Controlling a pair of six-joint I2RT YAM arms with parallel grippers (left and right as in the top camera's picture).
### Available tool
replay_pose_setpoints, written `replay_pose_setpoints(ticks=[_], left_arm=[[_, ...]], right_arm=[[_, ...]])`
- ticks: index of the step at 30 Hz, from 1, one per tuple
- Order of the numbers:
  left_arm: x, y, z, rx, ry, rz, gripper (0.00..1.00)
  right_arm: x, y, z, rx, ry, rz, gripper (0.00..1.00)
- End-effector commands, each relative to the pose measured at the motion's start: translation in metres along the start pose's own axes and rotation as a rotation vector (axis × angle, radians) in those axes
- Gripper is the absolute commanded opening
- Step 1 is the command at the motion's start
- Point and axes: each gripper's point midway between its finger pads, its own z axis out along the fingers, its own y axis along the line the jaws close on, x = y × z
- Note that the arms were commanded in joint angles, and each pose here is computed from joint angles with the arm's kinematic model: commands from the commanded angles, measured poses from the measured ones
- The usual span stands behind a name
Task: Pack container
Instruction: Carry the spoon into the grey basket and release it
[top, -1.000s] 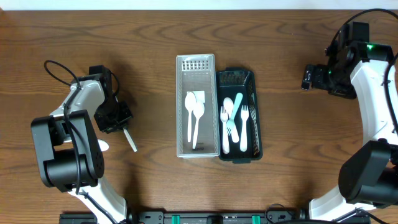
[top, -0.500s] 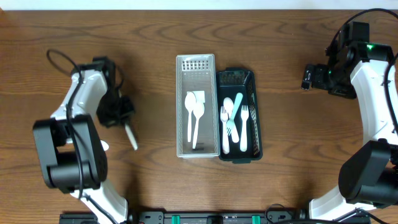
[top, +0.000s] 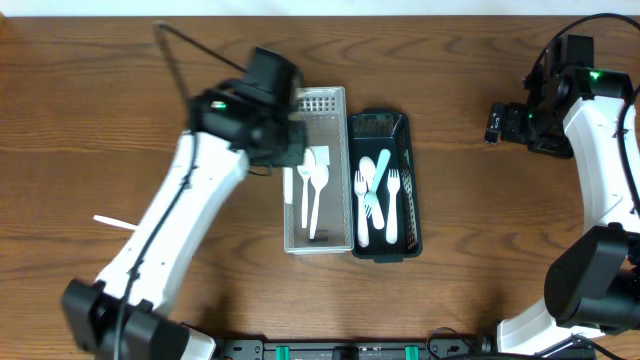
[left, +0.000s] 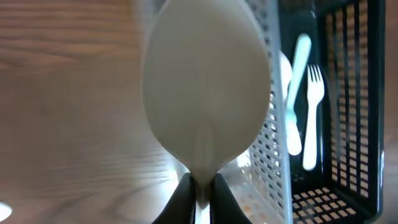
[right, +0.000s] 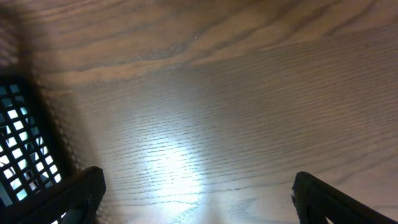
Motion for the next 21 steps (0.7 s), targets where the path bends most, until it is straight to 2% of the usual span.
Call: replay_pose_setpoints(ticks=[1,10,11,13,14,18,21], left_arm=[[0.009,-0.013,0.030,-0.018,0.068,0.031,0.06],[0.021,-0.015,0.093,-0.063,0.202,0.036,0.07],[0.022,-0.014,0.097,-0.068,0.213,0.036,0.10],[0.024,-0.013,0.102,-0.072,0.225,0.035,0.23],[0.024,-0.013,0.102,-0.073,0.227,0.036,0.25],[0.022,-0.014,0.101,-0.069,0.216,0.039,0.32],[0.019,-0.015,0.095,-0.065,0.199,0.065,0.33]], right_arm=[[0.002,0.003,0.004,-0.004,0.012,-0.016,0.99],[0.002,0.003,0.004,-0.003,0.014,-0.016,0.99],[0.002,0.003,0.004,-0.003,0.014,-0.016,0.99],[0.002,0.003,0.004,-0.003,0.013,-0.016,0.99],[0.002,0.003,0.004,-0.003,0.013,-0.016,0.99],[0.002,0.003,0.004,-0.004,0.013,-0.016,0.99],[0.002,0.003,0.004,-0.004,0.012,-0.016,0.99]])
